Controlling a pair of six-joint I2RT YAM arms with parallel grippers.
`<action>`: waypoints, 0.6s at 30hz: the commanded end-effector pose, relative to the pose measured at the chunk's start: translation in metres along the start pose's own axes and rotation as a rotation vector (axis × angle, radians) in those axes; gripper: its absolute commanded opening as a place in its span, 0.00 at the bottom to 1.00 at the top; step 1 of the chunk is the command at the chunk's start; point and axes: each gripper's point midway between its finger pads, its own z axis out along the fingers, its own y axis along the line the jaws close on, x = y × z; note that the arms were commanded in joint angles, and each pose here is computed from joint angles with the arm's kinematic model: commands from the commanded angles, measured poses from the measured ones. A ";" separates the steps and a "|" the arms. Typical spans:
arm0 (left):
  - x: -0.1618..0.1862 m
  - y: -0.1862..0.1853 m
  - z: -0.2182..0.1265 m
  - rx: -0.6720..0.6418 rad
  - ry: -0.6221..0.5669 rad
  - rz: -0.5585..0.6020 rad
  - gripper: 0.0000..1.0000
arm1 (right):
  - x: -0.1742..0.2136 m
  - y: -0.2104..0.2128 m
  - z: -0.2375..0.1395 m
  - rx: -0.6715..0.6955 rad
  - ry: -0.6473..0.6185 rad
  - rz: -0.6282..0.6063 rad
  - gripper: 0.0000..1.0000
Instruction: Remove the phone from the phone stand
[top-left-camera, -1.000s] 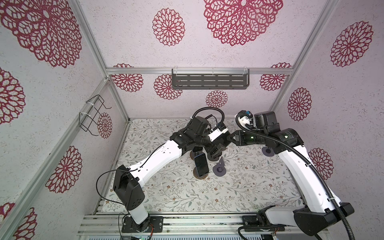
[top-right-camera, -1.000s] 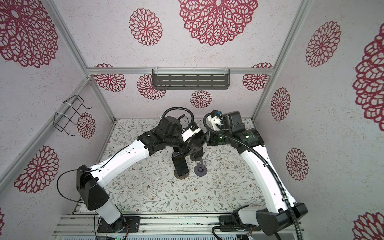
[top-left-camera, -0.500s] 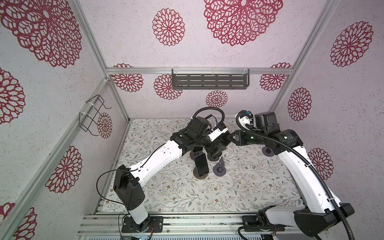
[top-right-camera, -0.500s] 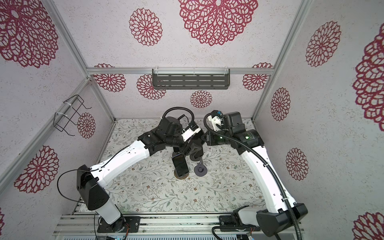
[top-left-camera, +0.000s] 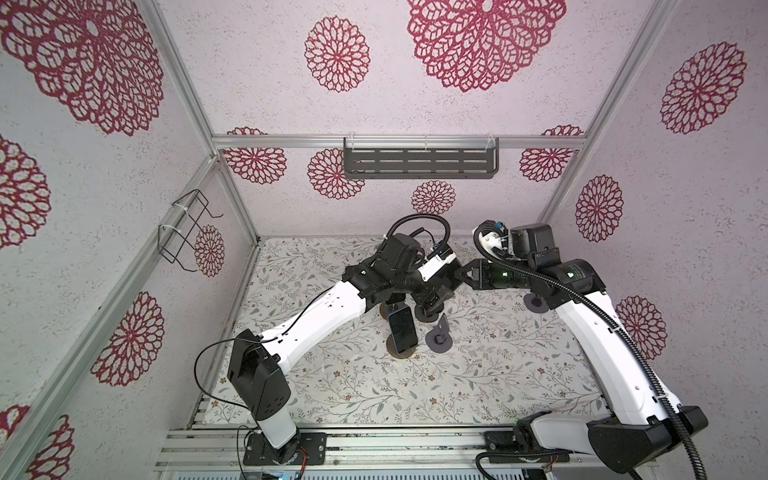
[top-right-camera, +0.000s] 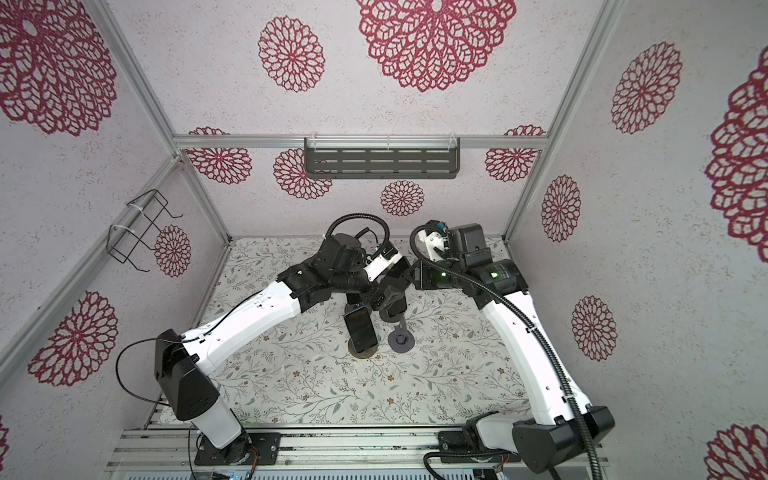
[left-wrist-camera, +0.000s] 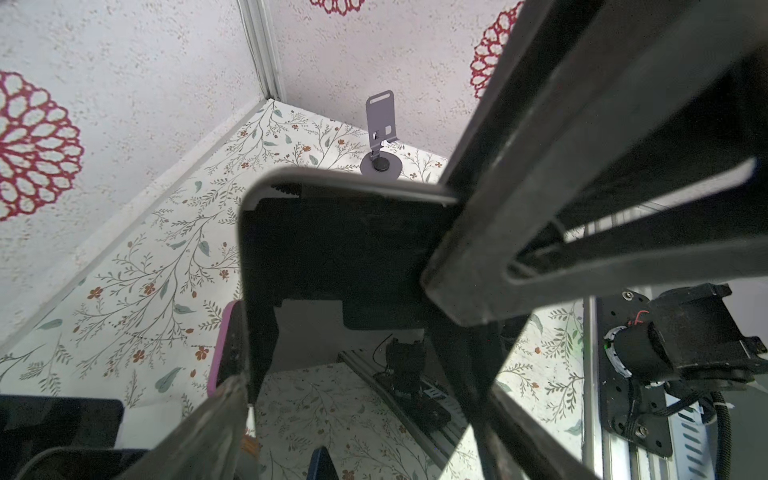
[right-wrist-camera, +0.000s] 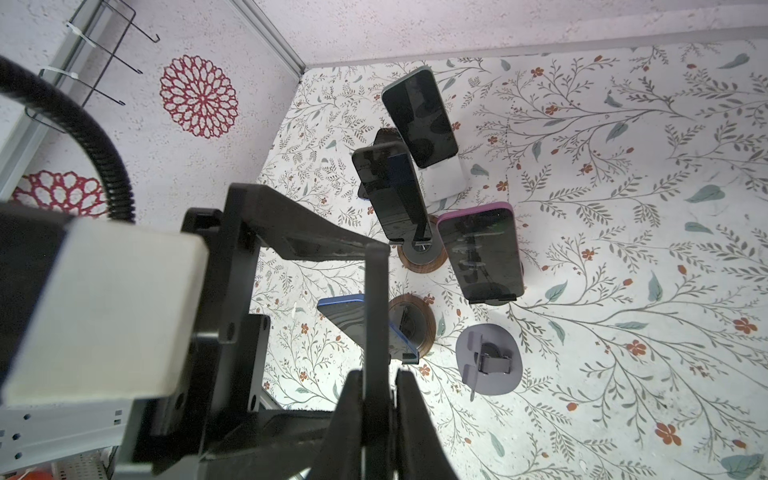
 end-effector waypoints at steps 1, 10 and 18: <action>-0.009 0.005 0.008 -0.027 -0.031 0.023 0.88 | -0.008 0.022 -0.020 -0.078 -0.059 -0.018 0.00; -0.011 0.007 0.009 -0.038 -0.036 0.024 0.72 | -0.007 0.023 -0.021 -0.090 -0.062 -0.020 0.00; -0.017 0.010 0.005 -0.053 -0.052 0.011 0.58 | -0.006 0.020 -0.021 -0.076 -0.060 -0.030 0.03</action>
